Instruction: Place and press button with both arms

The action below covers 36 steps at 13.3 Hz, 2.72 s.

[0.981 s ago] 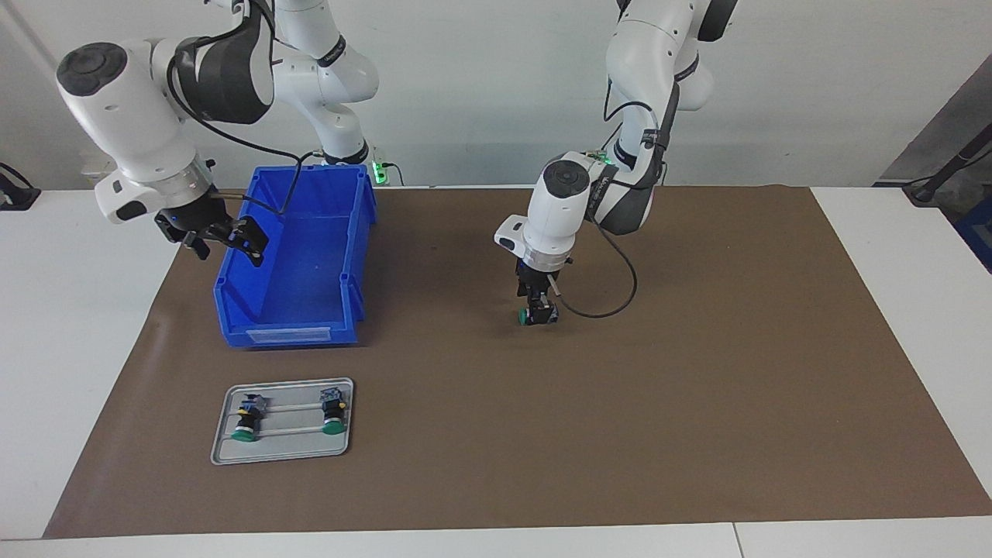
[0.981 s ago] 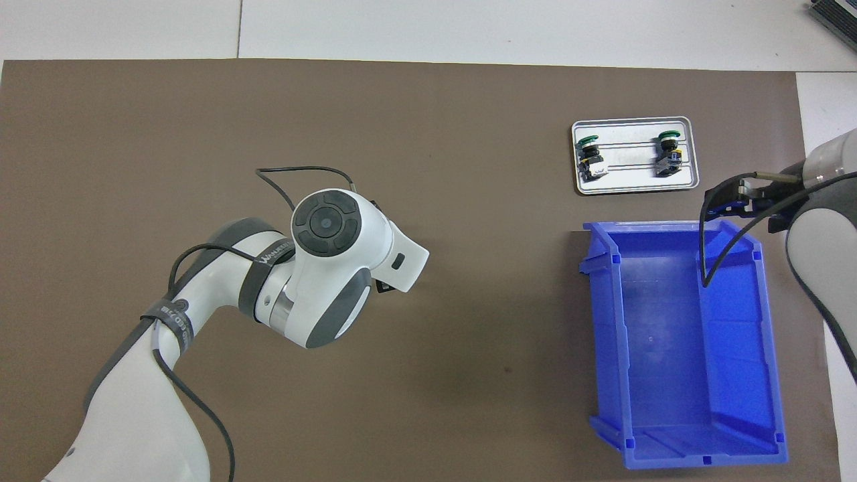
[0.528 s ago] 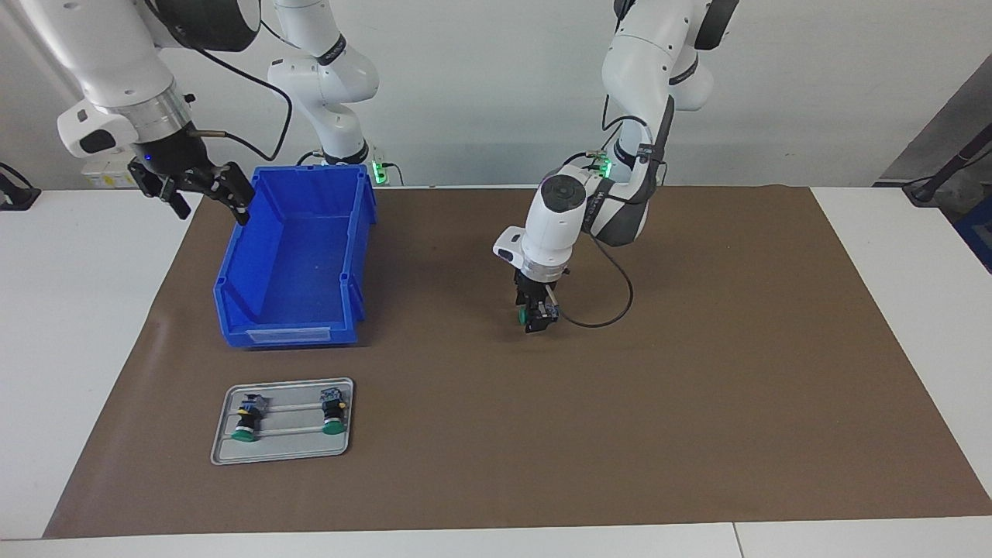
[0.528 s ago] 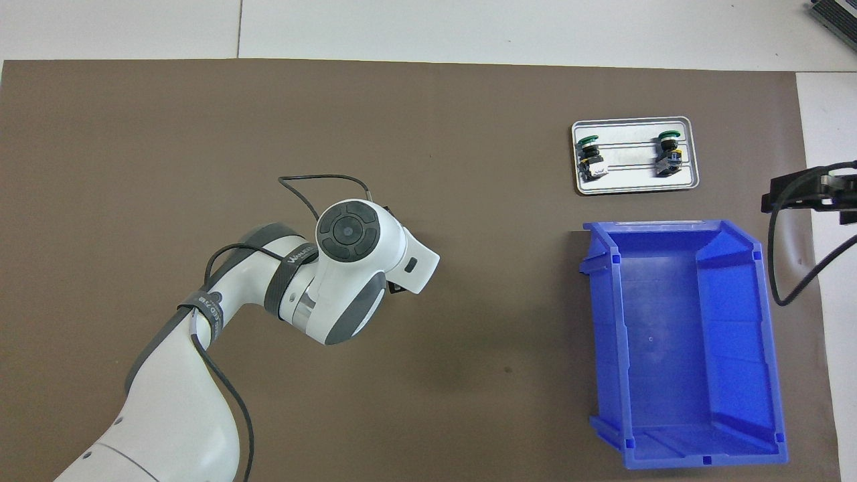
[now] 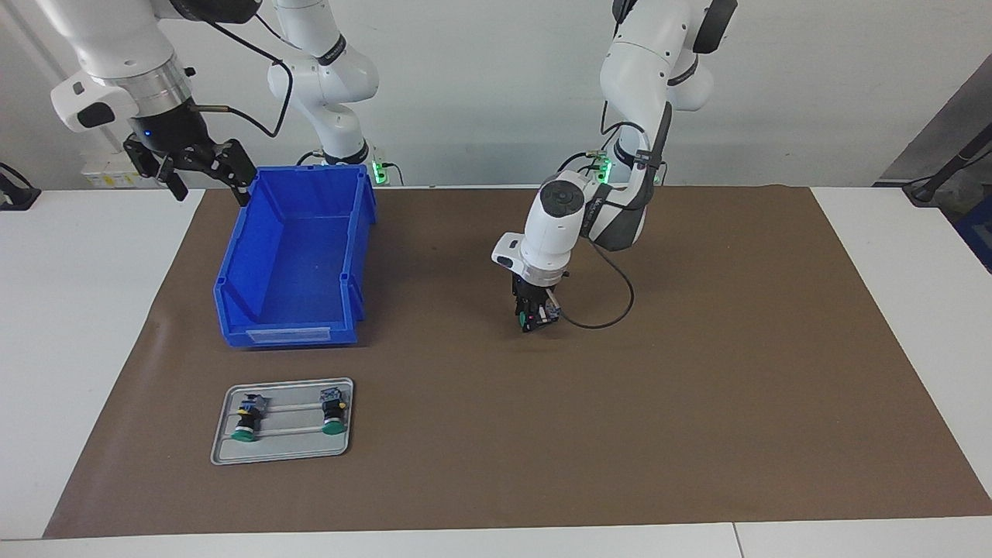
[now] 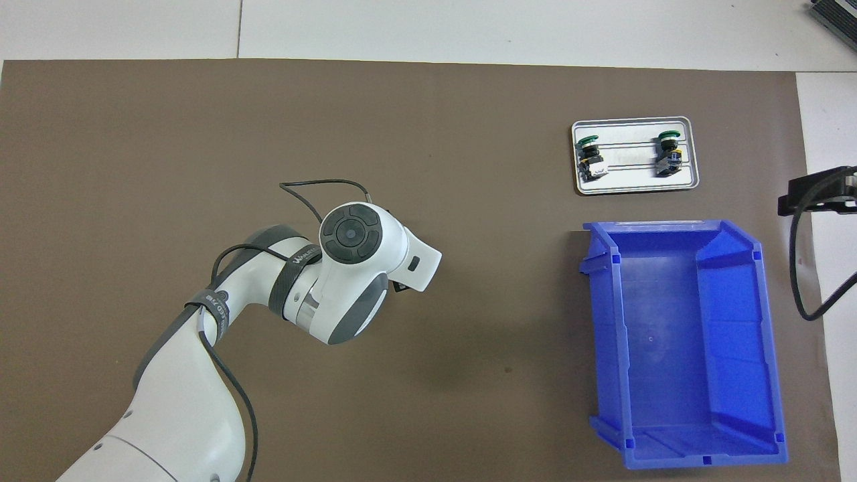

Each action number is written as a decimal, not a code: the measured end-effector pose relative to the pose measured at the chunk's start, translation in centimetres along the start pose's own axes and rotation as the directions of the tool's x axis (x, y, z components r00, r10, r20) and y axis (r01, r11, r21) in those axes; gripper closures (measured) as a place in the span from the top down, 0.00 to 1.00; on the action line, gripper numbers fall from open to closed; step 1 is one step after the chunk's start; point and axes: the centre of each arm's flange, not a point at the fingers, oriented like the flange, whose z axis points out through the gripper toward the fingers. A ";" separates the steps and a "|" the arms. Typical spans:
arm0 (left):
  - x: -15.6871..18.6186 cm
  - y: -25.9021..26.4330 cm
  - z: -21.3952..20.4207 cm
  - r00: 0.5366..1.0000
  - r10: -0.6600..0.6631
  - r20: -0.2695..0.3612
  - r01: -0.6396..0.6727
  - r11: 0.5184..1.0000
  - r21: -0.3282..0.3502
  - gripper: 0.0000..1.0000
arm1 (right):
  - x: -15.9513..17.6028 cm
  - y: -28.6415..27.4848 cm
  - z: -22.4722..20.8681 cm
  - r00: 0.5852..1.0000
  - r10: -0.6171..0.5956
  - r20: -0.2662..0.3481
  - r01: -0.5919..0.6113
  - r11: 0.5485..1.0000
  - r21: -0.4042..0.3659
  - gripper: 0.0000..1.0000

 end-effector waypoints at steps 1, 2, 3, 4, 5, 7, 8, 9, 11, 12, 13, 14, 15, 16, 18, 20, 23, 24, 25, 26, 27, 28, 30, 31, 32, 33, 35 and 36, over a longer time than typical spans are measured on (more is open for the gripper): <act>-0.1 -0.2 -0.1 1.000 -0.014 -0.001 0.014 1.000 0.003 0.41 | 0.0 0.0 0.1 1.000 -0.005 0.003 0.005 1.000 -0.001 1.00; -0.1 -0.5 -0.4 0.999 -0.036 -0.007 0.036 0.999 0.010 0.41 | 0.0 0.1 0.3 1.000 -0.020 0.007 0.020 1.000 -0.002 1.00; -0.1 -1.1 -1.2 0.998 -0.058 -0.018 0.058 0.998 0.021 0.41 | 0.0 0.3 0.7 0.999 -0.041 0.012 0.041 0.999 -0.003 1.00; -0.4 -1.8 -2.4 0.997 -0.075 -0.033 0.076 0.996 0.037 0.41 | 0.0 0.6 1.1 0.998 -0.056 0.013 0.056 0.998 -0.007 1.00; -1.0 -2.8 -4.2 0.995 -0.092 -0.047 0.095 0.994 0.054 0.41 | 0.1 0.9 1.4 0.998 -0.063 0.012 0.063 0.998 -0.016 1.00; -2.8 -4.5 -8.2 0.985 -0.154 -0.080 0.158 0.986 0.059 0.41 | 0.0 1.0 1.8 0.998 -0.065 0.017 0.066 0.997 -0.027 1.00; -3.6 -5.1 -9.9 0.974 -0.195 -0.111 0.199 0.980 0.027 0.41 | 0.0 1.0 1.7 0.998 -0.065 0.016 0.066 0.997 -0.027 1.00; -4.6 -5.6 -10.8 0.965 -0.222 -0.139 0.222 0.975 -0.019 0.41 | -0.1 1.0 1.7 0.998 -0.065 0.015 0.065 0.997 -0.027 1.00; -7.0 -7.0 -11.6 0.950 -0.248 -0.187 0.231 0.967 -0.109 0.41 | -0.1 1.1 1.5 0.998 -0.063 0.013 0.063 0.998 -0.027 1.00; -8.7 -8.0 -11.7 0.941 -0.264 -0.212 0.237 0.961 -0.143 0.41 | -0.2 1.1 1.5 0.998 -0.063 0.013 0.063 0.998 -0.027 1.00; -10.5 -8.8 -11.7 0.927 -0.281 -0.249 0.242 0.954 -0.178 0.41 | -0.2 1.0 1.5 0.998 -0.063 0.013 0.063 0.998 -0.026 1.00; -12.2 -9.2 -11.4 0.908 -0.294 -0.298 0.236 0.948 -0.215 0.41 | -0.3 0.9 1.5 0.998 -0.065 0.014 0.065 0.998 -0.026 1.00; -13.7 -9.2 -10.9 0.890 -0.297 -0.346 0.221 0.945 -0.241 0.41 | -0.3 0.7 1.5 0.998 -0.069 0.014 0.069 0.997 -0.026 1.00; -15.0 -8.9 -10.3 0.869 -0.299 -0.394 0.209 0.944 -0.255 0.41 | -0.3 0.5 1.5 0.997 -0.073 0.014 0.073 0.997 -0.025 1.00; -17.4 -8.2 -9.2 0.815 -0.302 -0.494 0.206 0.949 -0.240 0.41 | -0.3 0.2 1.5 0.997 -0.078 0.015 0.078 0.997 -0.025 1.00; -18.7 -6.8 -8.1 0.748 -0.307 -0.589 0.207 0.950 -0.233 0.41 | -0.3 0.3 1.5 0.997 -0.077 0.015 0.077 0.997 -0.025 1.00; -19.6 -4.8 -7.4 0.631 -0.314 -0.709 0.222 0.949 -0.223 0.41 | -0.4 0.3 1.5 0.997 -0.077 0.015 0.077 0.997 -0.025 1.00; -19.7 -4.2 -7.3 0.603 -0.316 -0.733 0.228 0.948 -0.221 0.41 | -0.4 0.3 1.5 0.997 -0.077 0.015 0.077 0.997 -0.025 1.00; -19.6 -3.6 -7.2 0.574 -0.319 -0.754 0.235 0.947 -0.221 0.41 | -0.4 0.3 1.5 0.997 -0.077 0.015 0.077 0.997 -0.025 1.00; -19.3 -2.8 -7.0 0.549 -0.312 -0.775 0.233 0.948 -0.217 0.41 | -0.4 0.3 1.5 0.997 -0.077 0.015 0.077 0.997 -0.025 1.00; -18.9 -1.9 -6.5 0.531 -0.296 -0.794 0.221 0.953 -0.207 0.41 | -0.4 0.3 1.5 0.997 -0.077 0.015 0.077 0.997 -0.025 1.00; -18.7 -1.2 -6.0 0.518 -0.279 -0.808 0.208 0.958 -0.198 0.41 | -0.4 0.3 1.6 0.997 -0.077 0.015 0.077 0.997 -0.025 1.00; -18.9 -0.2 -4.8 0.496 -0.232 -0.836 0.178 0.970 -0.164 0.41 | -0.4 0.3 1.6 0.997 -0.077 0.015 0.077 0.997 -0.025 1.00; -19.1 0.2 -3.8 0.482 -0.204 -0.852 0.164 0.976 -0.141 0.41 | -0.4 0.3 1.6 0.997 -0.077 0.015 0.077 0.997 -0.025 1.00; -19.4 0.8 -2.5 0.462 -0.177 -0.869 0.147 0.982 -0.121 0.41 | -0.4 0.3 1.6 0.997 -0.077 0.015 0.077 0.997 -0.025 1.00; -19.7 1.3 -1.0 0.440 -0.154 -0.884 0.132 0.986 -0.106 0.41 | -0.4 0.3 1.6 0.997 -0.077 0.015 0.077 0.997 -0.025 1.00; -20.7 1.9 1.6 0.387 -0.120 -0.914 0.126 0.989 -0.077 0.41 | -0.4 0.3 1.6 0.997 -0.077 0.015 0.077 0.997 -0.025 1.00; -20.9 1.9 2.3 0.361 -0.115 -0.926 0.133 0.989 -0.071 0.41 | -0.4 0.3 1.6 0.997 -0.077 0.015 0.077 0.997 -0.025 1.00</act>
